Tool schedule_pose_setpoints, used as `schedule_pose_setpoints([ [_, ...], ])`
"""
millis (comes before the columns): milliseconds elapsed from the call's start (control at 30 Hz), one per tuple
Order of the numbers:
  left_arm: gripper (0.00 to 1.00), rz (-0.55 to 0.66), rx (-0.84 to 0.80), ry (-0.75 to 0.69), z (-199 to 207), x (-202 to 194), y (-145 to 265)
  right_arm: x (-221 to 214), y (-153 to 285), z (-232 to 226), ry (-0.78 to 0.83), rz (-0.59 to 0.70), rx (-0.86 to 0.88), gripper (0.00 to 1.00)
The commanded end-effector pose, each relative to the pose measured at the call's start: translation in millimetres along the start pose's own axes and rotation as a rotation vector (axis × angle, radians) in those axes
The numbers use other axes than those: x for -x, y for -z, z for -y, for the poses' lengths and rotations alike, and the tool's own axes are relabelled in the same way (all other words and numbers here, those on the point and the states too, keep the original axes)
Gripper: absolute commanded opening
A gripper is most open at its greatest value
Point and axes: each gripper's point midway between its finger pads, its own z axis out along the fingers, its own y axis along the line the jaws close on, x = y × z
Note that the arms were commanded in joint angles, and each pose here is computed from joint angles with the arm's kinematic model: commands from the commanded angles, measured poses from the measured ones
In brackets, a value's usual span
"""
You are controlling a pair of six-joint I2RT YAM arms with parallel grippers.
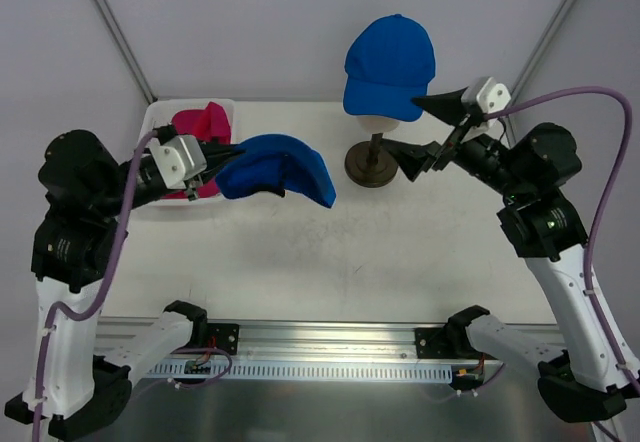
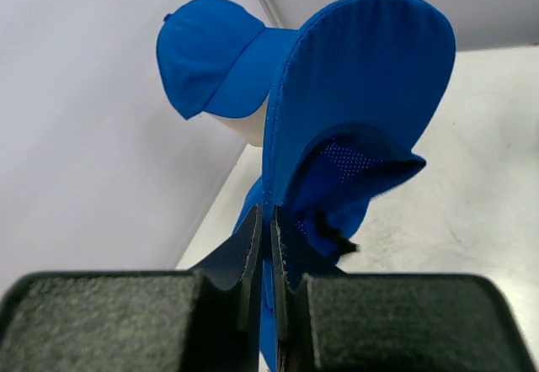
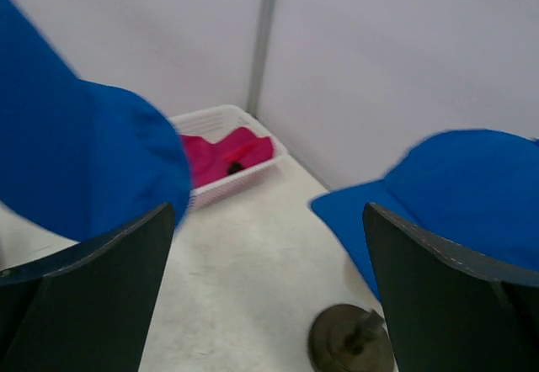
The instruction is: Stack the hats
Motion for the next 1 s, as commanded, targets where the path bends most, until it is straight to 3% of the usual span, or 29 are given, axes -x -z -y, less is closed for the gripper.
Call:
schedule_pose_setpoints([
  [0,0.00,-0.103,0.114,-0.149,-28,-34,-19,39,-2,-38,-0.001,0.113,0.125,1.00],
  [200,0.00,-0.056,0.268,-0.258,-43,-27,-19,39,-9,-71,0.015,0.134,0.209,0.99],
  [300,0.00,-0.024,0.252,-0.319,-39,-22,-24,41,-17,-81,0.038,0.145,0.242,1.00],
  [500,0.00,0.019,0.231,-0.300,-36,-11,-31,30,-46,-85,0.176,0.117,0.208,1.00],
  [733,0.00,0.086,0.199,-0.239,-27,10,-29,18,-70,-78,0.111,0.050,0.132,1.00],
  [833,0.00,0.122,0.180,-0.216,-23,22,-27,24,-78,-73,0.087,0.065,0.096,0.91],
  [867,0.00,0.128,0.175,-0.209,-22,24,-27,26,-80,-72,0.089,0.069,0.092,0.76],
  [967,0.00,0.149,0.160,-0.187,-19,30,-26,28,-86,-71,0.108,0.072,0.092,0.54],
])
